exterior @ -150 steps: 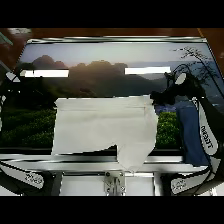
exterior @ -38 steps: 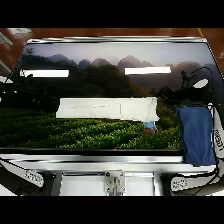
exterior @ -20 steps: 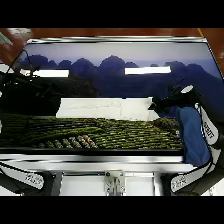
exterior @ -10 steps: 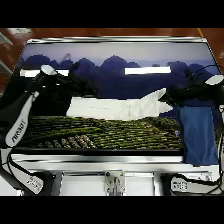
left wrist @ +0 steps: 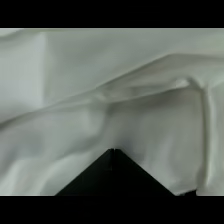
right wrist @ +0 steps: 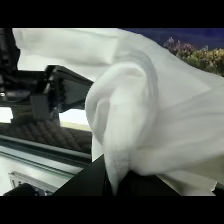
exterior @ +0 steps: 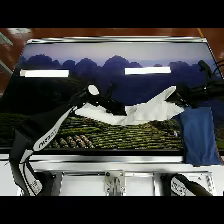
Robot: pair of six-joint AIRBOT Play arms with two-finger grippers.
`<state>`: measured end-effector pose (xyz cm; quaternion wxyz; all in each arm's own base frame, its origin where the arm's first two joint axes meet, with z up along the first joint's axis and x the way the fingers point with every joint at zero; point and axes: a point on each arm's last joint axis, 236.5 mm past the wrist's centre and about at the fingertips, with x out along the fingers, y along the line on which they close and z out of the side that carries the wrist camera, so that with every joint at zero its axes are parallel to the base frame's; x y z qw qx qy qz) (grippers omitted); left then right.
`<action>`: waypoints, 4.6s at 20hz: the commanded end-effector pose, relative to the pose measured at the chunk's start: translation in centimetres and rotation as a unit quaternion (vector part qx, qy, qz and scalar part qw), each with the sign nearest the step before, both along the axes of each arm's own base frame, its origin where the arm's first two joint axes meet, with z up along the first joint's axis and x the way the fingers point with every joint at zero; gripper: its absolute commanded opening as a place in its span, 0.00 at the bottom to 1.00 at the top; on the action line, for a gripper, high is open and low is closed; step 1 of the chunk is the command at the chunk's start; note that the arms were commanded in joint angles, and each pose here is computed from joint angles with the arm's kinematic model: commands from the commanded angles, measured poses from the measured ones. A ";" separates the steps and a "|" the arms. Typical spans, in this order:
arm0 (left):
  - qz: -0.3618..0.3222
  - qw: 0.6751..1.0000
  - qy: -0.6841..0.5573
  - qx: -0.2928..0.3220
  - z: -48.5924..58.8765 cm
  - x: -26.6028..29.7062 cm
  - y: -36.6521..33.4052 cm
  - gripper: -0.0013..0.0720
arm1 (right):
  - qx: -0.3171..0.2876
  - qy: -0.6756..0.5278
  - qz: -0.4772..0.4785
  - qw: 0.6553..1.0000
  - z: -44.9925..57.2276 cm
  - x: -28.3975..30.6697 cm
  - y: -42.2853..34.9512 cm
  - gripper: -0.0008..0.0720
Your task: Fold the shirts.
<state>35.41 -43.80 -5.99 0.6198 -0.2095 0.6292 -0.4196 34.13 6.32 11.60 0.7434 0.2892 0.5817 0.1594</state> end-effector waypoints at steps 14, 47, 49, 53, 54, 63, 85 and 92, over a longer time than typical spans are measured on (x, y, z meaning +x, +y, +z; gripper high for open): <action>0.174 0.974 -0.139 -0.046 15.0 13.0 16.7 0.07 | 0.001 -0.051 0.089 0.995 -2.7 3.0 13.3 0.10; 0.246 0.916 -0.313 -0.042 34.8 5.8 31.1 0.07 | 0.025 0.194 0.027 0.980 -24.6 -1.0 13.8 0.90; 0.247 0.917 -0.312 -0.043 34.8 5.8 31.1 0.07 | 0.054 0.155 0.022 0.986 -23.7 0.7 15.3 0.31; 0.248 0.916 -0.312 -0.043 34.8 5.8 31.1 0.07 | 0.132 0.018 0.028 0.991 -14.7 5.9 14.3 0.10; 0.248 0.916 -0.312 -0.043 34.8 5.8 31.1 0.07 | 0.141 -0.013 0.028 0.990 -11.3 6.9 12.8 0.10; 0.248 0.916 -0.313 -0.043 34.9 5.8 31.1 0.07 | -0.001 -0.092 -0.154 0.984 5.0 3.9 -11.1 0.10; 0.243 0.917 -0.314 -0.045 35.2 5.3 30.9 0.07 | -0.141 0.270 -0.403 0.863 -10.3 -19.5 -25.5 0.10; 0.243 0.917 -0.314 -0.045 35.1 5.3 30.9 0.07 | -0.137 0.300 -0.447 0.832 -15.3 -23.6 -23.1 0.84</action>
